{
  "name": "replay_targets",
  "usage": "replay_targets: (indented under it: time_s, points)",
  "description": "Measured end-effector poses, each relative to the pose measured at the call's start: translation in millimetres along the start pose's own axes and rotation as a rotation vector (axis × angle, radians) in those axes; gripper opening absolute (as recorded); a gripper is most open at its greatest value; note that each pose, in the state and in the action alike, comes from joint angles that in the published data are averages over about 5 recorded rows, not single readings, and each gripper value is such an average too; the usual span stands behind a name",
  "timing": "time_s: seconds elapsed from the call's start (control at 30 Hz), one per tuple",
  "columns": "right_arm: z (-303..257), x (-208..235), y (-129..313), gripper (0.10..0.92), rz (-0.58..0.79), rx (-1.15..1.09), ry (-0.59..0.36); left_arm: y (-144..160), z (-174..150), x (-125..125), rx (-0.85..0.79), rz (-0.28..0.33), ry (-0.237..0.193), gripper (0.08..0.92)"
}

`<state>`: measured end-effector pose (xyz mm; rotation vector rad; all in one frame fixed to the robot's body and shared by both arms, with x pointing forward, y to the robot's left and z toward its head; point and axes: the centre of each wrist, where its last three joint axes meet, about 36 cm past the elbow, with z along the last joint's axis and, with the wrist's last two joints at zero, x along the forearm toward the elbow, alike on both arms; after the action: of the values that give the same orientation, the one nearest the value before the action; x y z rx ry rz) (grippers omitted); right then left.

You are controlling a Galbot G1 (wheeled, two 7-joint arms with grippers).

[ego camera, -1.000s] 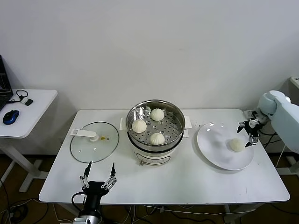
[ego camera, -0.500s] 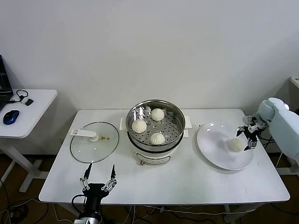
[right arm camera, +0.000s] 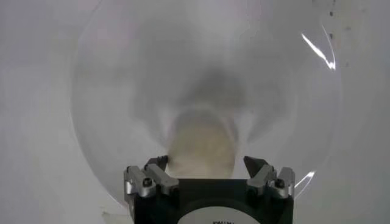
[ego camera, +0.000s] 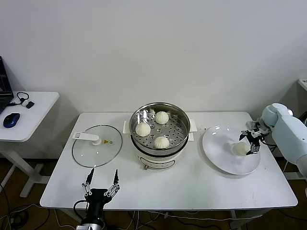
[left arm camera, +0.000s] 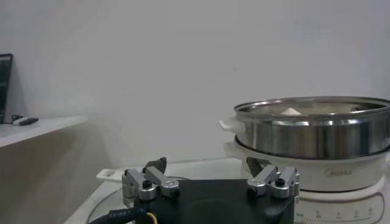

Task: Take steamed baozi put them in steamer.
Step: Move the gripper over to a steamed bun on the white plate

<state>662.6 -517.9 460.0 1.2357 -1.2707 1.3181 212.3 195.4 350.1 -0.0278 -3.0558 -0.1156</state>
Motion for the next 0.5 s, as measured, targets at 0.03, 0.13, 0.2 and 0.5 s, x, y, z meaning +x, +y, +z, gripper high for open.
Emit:
replay_targets:
  time_s: [0.03, 0.13, 0.2, 0.5]
  points:
    - [0.1, -0.9, 0.5, 0.823, -0.001, 0.001, 0.001, -0.1, 0.1, 0.0, 0.0, 0.0, 0.0, 0.823]
    - [0.3, -3.9, 2.0, 0.823, -0.005, 0.001, 0.001, -0.2, 0.4, 0.1, 0.001, -0.001, 0.001, 0.823]
    - [-0.1, -5.5, 2.7, 0.823, -0.007, 0.002, 0.002, -0.2, 0.6, 0.2, 0.001, -0.001, 0.002, 0.823]
    - [-1.1, -8.3, 2.5, 0.823, -0.009, 0.004, 0.003, -0.4, 1.2, 1.1, 0.002, -0.001, 0.003, 0.823]
